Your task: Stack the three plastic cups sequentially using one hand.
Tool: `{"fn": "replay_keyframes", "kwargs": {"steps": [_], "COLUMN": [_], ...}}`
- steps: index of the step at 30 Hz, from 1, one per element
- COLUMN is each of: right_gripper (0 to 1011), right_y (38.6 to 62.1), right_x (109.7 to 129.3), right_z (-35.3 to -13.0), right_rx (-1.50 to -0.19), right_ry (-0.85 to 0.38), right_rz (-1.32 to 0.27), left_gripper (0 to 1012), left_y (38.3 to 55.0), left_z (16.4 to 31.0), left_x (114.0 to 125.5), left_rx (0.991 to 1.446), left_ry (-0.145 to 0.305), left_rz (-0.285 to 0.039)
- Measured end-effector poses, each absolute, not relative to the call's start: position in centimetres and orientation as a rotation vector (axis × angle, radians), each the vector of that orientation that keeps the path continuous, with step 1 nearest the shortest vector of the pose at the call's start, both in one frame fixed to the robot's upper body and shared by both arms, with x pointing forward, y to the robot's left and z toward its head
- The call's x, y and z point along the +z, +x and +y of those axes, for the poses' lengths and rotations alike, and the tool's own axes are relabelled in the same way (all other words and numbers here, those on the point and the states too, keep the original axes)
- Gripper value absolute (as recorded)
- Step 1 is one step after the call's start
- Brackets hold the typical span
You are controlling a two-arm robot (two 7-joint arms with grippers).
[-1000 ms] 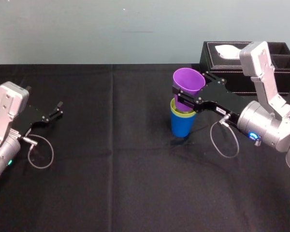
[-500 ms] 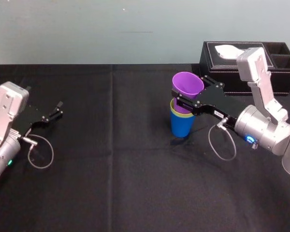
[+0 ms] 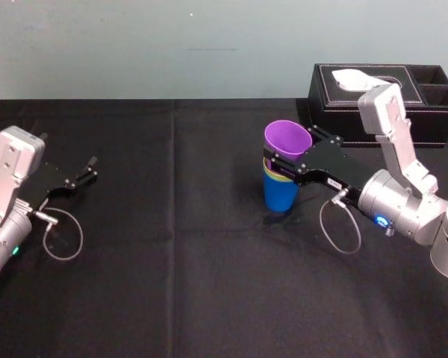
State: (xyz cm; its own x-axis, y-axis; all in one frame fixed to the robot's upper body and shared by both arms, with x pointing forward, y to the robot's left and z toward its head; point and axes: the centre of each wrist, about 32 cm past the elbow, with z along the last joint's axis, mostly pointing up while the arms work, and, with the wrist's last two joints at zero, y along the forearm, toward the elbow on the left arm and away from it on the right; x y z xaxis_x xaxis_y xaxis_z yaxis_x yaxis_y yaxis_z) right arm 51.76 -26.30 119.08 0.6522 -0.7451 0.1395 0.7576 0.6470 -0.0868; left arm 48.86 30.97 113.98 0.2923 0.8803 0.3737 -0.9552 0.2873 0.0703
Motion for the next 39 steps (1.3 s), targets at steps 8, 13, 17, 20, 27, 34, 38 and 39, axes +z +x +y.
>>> {"fn": "replay_keyframes", "kwargs": {"steps": [8,13,17,20,27,34,38,39], "right_gripper": [731,731,731,731,731,731,731,731], "right_y": [51.8,51.8,51.8,51.9,51.9,51.8,51.8,51.8], "right_x": [118.5,118.2,118.0,117.9,117.7,117.6,117.6,117.6], "right_z": [-26.3,-26.3,-26.3,-26.3,-26.2,-26.2,-26.2,-26.2], "right_rx": [-0.859,-0.863,-0.865,-0.867,-0.868,-0.87,-0.87,-0.87], "right_ry": [-0.149,-0.155,-0.159,-0.161,-0.166,-0.175,-0.175,-0.175], "right_rz": [-0.083,-0.077,-0.075,-0.071,-0.063,-0.066,-0.066,-0.066], "left_gripper": [1011,1011,1011,1011,1011,1011,1011,1011], "left_y": [48.9,48.9,48.9,48.9,48.9,48.9,48.9,48.9], "left_z": [31.0,31.0,31.0,31.0,31.0,31.0,31.0,31.0], "left_x": [114.0,114.0,114.0,114.0,114.0,114.0,114.0,114.0], "left_rx": [1.248,1.248,1.248,1.248,1.248,1.248,1.248,1.248], "left_ry": [0.304,0.304,0.304,0.304,0.304,0.304,0.304,0.304], "left_rz": [-0.285,-0.285,-0.285,-0.285,-0.285,-0.285,-0.285,-0.285]}}
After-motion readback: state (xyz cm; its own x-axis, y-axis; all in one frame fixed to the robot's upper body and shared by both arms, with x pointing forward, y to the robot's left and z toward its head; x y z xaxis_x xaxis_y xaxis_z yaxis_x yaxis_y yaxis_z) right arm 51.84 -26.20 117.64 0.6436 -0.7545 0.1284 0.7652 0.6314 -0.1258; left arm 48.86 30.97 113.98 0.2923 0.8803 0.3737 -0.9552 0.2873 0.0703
